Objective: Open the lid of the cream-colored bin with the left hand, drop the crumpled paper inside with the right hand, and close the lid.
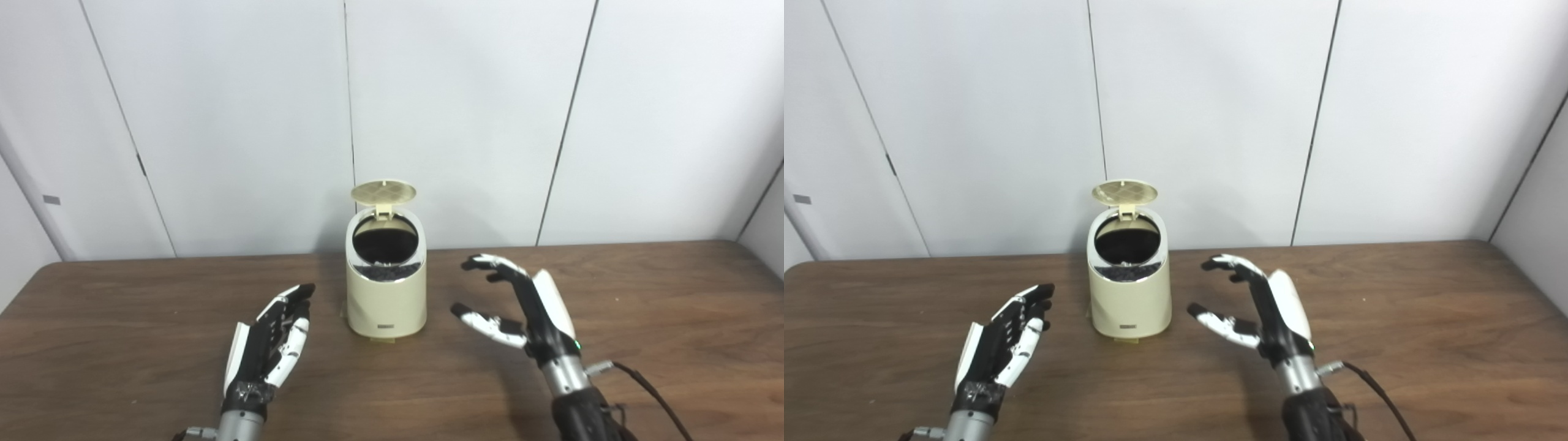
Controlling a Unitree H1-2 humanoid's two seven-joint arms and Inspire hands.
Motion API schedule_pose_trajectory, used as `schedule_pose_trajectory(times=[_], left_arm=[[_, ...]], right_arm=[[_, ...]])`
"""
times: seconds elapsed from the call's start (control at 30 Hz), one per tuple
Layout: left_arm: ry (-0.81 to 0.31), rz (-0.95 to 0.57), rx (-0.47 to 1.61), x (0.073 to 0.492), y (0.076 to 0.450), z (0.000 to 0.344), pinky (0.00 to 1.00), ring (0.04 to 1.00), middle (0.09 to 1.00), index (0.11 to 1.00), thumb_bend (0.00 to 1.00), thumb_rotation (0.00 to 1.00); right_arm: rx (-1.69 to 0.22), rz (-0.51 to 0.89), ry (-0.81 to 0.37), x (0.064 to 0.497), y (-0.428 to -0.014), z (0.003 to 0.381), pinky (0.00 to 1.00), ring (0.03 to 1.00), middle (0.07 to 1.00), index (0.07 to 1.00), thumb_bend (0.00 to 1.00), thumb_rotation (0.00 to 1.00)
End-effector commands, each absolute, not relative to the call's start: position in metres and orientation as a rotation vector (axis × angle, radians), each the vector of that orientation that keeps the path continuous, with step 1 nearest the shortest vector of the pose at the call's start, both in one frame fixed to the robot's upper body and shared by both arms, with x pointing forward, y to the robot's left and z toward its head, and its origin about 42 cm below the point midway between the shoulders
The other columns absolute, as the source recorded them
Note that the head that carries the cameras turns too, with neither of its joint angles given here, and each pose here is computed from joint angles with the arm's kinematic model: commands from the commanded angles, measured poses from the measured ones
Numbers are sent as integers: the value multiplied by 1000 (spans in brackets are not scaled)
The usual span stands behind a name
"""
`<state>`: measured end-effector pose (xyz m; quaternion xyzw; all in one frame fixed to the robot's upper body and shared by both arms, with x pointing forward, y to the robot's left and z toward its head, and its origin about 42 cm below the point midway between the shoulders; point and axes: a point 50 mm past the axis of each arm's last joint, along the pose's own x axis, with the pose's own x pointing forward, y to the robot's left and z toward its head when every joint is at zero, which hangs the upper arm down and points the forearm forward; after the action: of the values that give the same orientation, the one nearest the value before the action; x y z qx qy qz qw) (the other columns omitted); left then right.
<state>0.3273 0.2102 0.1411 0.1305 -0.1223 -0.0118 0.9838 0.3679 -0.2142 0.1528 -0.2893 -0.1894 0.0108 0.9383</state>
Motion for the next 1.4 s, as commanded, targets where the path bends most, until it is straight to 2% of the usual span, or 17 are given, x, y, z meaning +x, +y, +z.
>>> schedule_pose_trajectory(times=[0.0,0.1,0.2,0.37,0.43,0.5,0.6,0.67,0.77,0.83,0.87,0.97,1.1,1.2,1.37], left_arm=[[-340,-19,269,334,208,161,709,817,835,827,202,649],[-343,-20,270,335,209,160,714,818,836,827,215,666],[-341,-22,259,336,210,160,720,817,835,825,215,661],[-354,7,303,339,213,164,706,806,826,824,218,689],[-376,17,323,341,214,167,690,791,810,813,227,760],[-398,21,324,343,215,170,713,797,812,815,230,811],[-435,36,356,346,217,180,712,797,814,812,234,822],[-463,46,390,350,219,192,702,790,808,803,233,802],[-524,48,407,359,221,212,711,796,813,808,245,795],[-566,48,373,366,220,227,702,794,810,803,254,749],[-606,52,360,372,220,240,723,807,818,812,281,797],[-696,69,371,385,219,274,700,793,803,799,261,714],[-723,38,412,398,217,311,696,799,807,801,321,807],[-715,8,499,405,211,332,670,788,790,785,398,905],[-721,3,638,415,195,357,695,768,771,767,486,946]], right_arm=[[-563,42,-473,373,-214,170,822,901,925,975,448,808],[-535,56,-445,367,-219,160,884,947,977,997,512,829],[-516,59,-419,364,-222,152,880,956,994,1000,534,833],[-523,55,-396,362,-224,147,894,964,1000,1000,453,790],[-516,55,-389,361,-224,146,884,957,993,998,417,750],[-504,58,-385,361,-223,144,879,952,987,993,423,733],[-506,64,-374,362,-222,143,871,949,984,990,420,752],[-505,73,-360,363,-223,142,877,953,985,993,403,775],[-491,88,-362,363,-224,140,893,962,990,1000,327,810],[-476,94,-365,364,-224,139,902,964,984,988,271,853],[-476,91,-364,364,-224,138,910,966,980,976,240,901],[-474,70,-356,364,-223,136,897,955,962,951,213,957],[-478,51,-346,364,-223,137,854,919,921,909,199,995],[-463,58,-355,366,-222,137,829,899,897,884,179,837],[-464,75,-361,366,-220,137,812,890,891,881,188,774]])
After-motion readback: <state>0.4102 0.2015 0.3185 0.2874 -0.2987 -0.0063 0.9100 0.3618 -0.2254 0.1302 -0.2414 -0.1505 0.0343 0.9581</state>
